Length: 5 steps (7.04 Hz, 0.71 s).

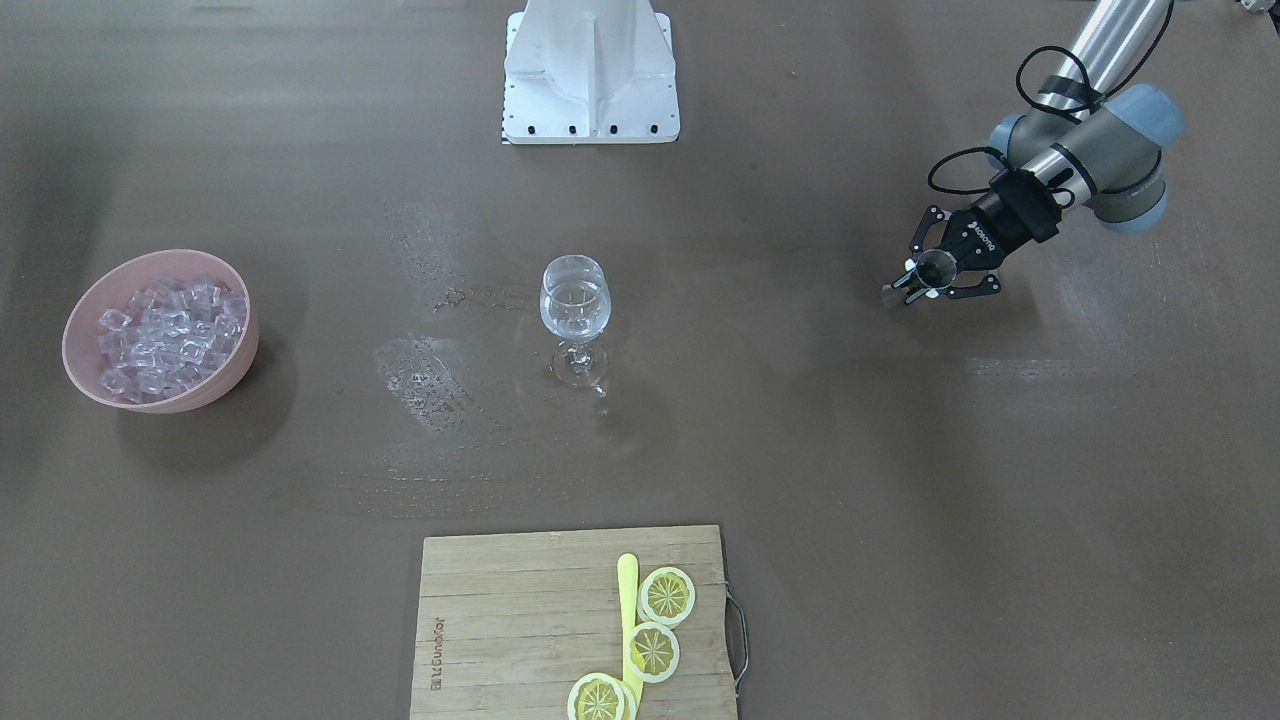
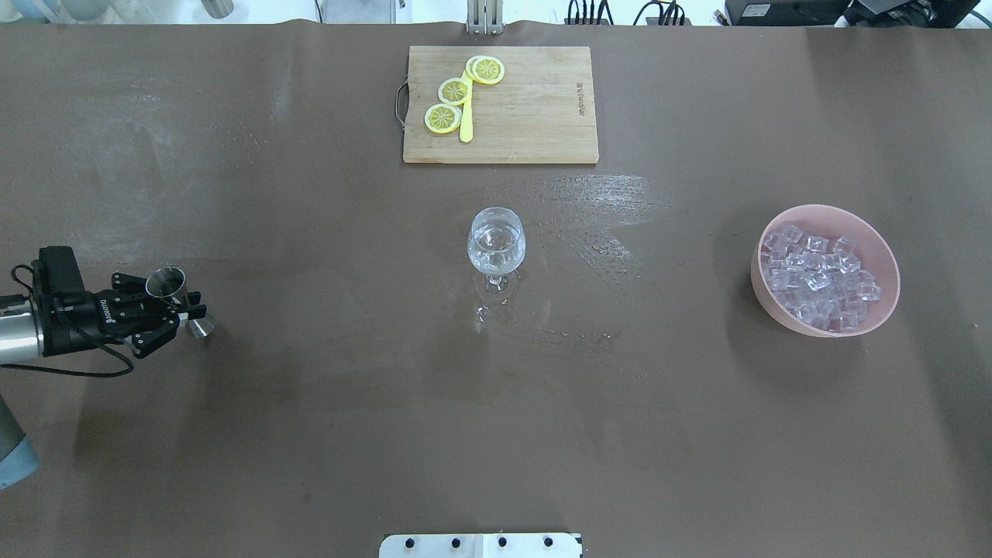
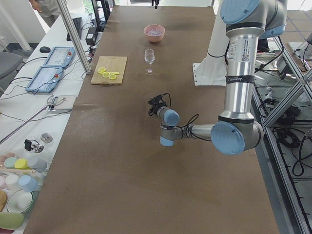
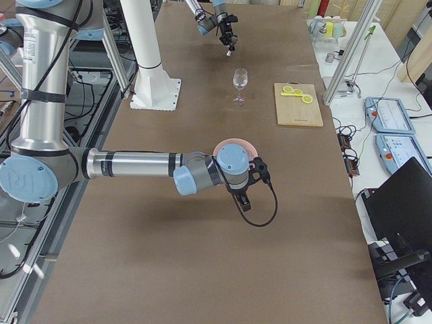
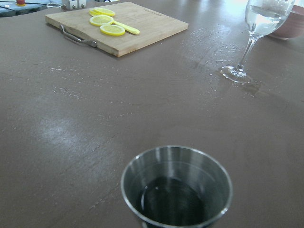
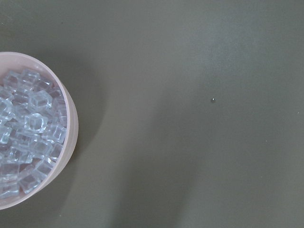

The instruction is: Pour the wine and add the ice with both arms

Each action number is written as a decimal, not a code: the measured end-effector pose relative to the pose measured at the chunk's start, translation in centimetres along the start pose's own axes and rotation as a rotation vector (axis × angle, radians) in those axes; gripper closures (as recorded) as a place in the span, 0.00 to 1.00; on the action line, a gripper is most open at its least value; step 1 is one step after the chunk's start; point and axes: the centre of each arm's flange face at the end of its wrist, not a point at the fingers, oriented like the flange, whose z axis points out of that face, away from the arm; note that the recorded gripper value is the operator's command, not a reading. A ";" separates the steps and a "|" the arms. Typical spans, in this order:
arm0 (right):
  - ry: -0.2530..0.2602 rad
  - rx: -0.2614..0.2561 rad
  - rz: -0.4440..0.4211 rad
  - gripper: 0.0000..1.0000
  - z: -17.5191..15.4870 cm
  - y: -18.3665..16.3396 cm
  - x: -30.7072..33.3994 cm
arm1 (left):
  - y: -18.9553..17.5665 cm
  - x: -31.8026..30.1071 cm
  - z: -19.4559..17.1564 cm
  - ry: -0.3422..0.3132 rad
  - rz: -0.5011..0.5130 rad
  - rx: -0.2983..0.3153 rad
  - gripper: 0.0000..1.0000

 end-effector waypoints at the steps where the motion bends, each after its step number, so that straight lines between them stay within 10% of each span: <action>1: 0.001 0.003 -0.004 0.00 -0.1 -0.1 -0.2 | -1.6 0.2 1.0 -0.001 -0.009 0.024 1.00; 5: 0.016 0.001 0.035 0.00 -0.5 1.7 0.5 | -13.8 2.9 12.3 -0.038 0.151 0.055 1.00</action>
